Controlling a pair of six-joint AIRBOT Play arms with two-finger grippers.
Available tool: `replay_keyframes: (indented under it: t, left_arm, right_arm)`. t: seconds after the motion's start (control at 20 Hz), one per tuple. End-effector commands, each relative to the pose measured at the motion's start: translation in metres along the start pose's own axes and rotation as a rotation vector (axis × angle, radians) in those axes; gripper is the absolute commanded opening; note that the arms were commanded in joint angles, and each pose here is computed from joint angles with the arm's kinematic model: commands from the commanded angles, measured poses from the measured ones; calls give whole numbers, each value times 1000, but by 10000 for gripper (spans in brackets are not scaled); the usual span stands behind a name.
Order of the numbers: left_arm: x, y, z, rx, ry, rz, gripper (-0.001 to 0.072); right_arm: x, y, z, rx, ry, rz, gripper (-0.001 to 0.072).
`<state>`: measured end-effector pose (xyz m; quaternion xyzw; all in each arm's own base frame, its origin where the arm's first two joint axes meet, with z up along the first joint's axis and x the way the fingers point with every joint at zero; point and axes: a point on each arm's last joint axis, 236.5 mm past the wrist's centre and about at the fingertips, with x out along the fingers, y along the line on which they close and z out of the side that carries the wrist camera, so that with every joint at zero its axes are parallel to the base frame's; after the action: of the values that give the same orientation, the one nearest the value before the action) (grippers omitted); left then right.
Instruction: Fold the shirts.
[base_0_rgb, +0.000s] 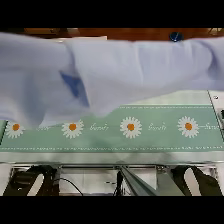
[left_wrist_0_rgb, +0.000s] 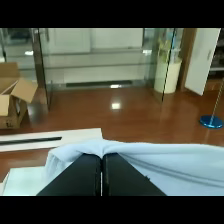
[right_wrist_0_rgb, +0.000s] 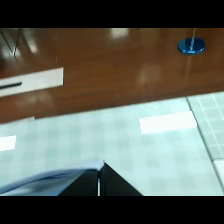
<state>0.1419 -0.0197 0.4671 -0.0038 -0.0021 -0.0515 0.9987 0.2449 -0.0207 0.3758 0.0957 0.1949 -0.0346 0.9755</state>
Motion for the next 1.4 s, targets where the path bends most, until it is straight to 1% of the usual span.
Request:
replay_keyframes:
  t: [0.0, 0.1, 0.15, 0.25, 0.35, 0.4, 0.6, 0.7, 0.8, 0.85, 0.9, 1.0, 1.2, 1.35]
  left_arm:
    - [-20, -6, -23, -13, 78, -21, 21]
    - [-19, -6, -78, -36, 319, -19, 21]
    - [-21, -6, -105, -36, 444, -18, 21]
    - [-30, -6, -156, -37, 684, -18, 21]
    - [-23, -10, -177, -44, 760, -38, 21]
    - [-18, -9, -192, -48, 810, -38, 21]
    - [23, -14, -278, -83, 1014, -63, 22]
    - [61, -22, -321, -125, 1014, -95, 23]
    - [101, -41, -350, -170, 957, -177, 23]
    - [121, -48, -360, -195, 921, -204, 23]
    - [139, -48, -367, -215, 891, -200, 23]
    - [170, -40, -386, -239, 877, -161, 23]
    - [193, -41, -449, -300, 1035, -138, 24]
    - [195, -43, -491, -333, 1152, -126, 24]
  right_arm:
    - [-16, 4, -54, -13, 211, -2, 20]
    - [-21, -9, -96, -17, 415, -38, 20]
    - [-24, -6, -107, -24, 472, -21, 20]
    - [-22, -1, -113, -62, 500, 5, 20]
    - [-14, -23, -131, -74, 571, -82, 20]
    - [-5, -33, -149, -85, 642, -116, 20]
    - [52, -47, -262, -134, 1065, -85, 20]
    - [86, -55, -303, -139, 1191, -70, 20]
    - [113, -56, -322, -141, 1280, -37, 20]
    - [128, -53, -328, -139, 1301, -8, 20]
    - [143, -51, -332, -130, 1298, 6, 20]
    - [176, -45, -340, -96, 1255, 35, 20]
    - [235, -37, -339, -43, 1087, 57, 21]
    - [278, -40, -311, -21, 877, 27, 21]
